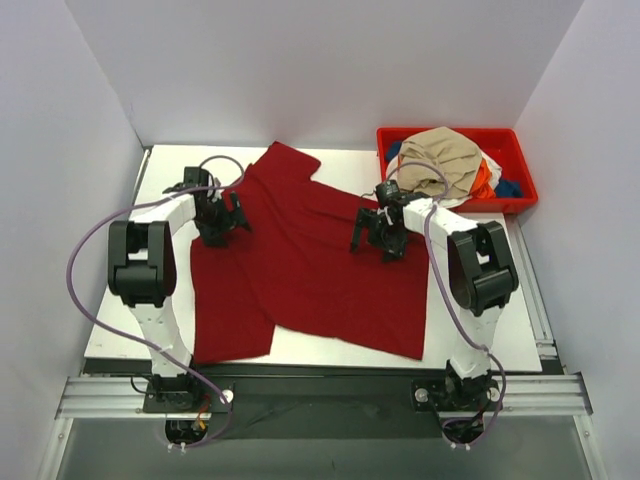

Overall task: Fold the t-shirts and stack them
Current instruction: Grap the side of the flattened tshirt closest away from the robot with both arms

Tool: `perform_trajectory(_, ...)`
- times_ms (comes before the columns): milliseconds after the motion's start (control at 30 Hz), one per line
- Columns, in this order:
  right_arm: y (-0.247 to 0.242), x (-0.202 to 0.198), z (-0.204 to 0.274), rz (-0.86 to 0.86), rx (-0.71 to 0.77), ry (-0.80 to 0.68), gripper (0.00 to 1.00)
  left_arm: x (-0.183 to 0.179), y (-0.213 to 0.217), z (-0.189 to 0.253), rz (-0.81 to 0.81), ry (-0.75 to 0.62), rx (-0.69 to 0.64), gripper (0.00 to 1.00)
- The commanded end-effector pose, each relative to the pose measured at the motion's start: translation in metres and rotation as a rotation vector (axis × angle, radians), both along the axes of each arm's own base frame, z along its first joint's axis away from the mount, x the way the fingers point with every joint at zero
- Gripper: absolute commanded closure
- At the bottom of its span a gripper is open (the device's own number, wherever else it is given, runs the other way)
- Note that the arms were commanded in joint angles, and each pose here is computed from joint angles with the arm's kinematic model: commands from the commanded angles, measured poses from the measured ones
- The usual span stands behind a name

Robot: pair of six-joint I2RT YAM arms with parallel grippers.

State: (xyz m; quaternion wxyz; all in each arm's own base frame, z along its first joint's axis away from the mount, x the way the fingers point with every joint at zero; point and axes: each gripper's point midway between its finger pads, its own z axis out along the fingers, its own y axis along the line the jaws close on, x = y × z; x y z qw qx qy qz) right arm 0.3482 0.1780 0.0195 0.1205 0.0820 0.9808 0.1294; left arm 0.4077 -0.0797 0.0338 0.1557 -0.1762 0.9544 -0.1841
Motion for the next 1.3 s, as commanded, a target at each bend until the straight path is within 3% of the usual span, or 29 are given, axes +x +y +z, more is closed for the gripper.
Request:
perform_trajectory(0, -0.013, 0.02, -0.007, -0.002, -0.065, 0.006, 0.04, 0.03, 0.01, -0.022, -0.033, -0.028, 0.059, 0.03)
perform_trajectory(467, -0.008, 0.064, 0.003, 0.015, -0.057, 0.004, 0.04, 0.107, -0.009, -0.008, -0.105, -0.126, 0.063, 0.03)
perform_trajectory(567, -0.004, 0.066, 0.01, 0.035, -0.042, -0.006, 0.04, 0.118, -0.013, 0.025, -0.102, -0.209, 0.093, 0.03)
perform_trajectory(700, -0.003, 0.07, 0.029, 0.055, -0.03, -0.052, 0.05, 0.129, 0.008, 0.099, -0.002, -0.385, 0.274, 0.03)
perform_trajectory(767, -0.001, 0.072, 0.044, 0.063, -0.024, -0.088, 0.05, 0.12, 0.022, 0.119, 0.061, -0.415, 0.344, 0.03)
perform_trajectory(800, 0.0, 0.073, 0.05, 0.068, -0.021, -0.102, 0.05, 0.11, 0.033, 0.15, 0.116, -0.464, 0.386, 0.03)
perform_trajectory(833, 0.001, 0.073, 0.06, 0.075, -0.016, -0.125, 0.04, 0.093, 0.041, 0.14, 0.15, -0.425, 0.406, 0.03)
perform_trajectory(867, 0.002, 0.072, 0.065, 0.078, -0.012, -0.137, 0.04, 0.077, 0.052, 0.165, 0.203, -0.465, 0.44, 0.03)
perform_trajectory(933, 0.001, 0.068, 0.075, 0.076, -0.009, -0.155, 0.04, 0.048, 0.064, 0.161, 0.26, -0.433, 0.462, 0.03)
perform_trajectory(1100, 0.003, 0.048, 0.088, 0.082, 0.012, -0.17, 0.05, -0.066, 0.097, 0.124, 0.388, -0.294, 0.534, 0.03)
perform_trajectory(1267, 0.005, 0.024, 0.09, 0.081, 0.042, -0.172, 0.05, -0.131, 0.113, 0.106, 0.553, -0.247, 0.505, 0.03)
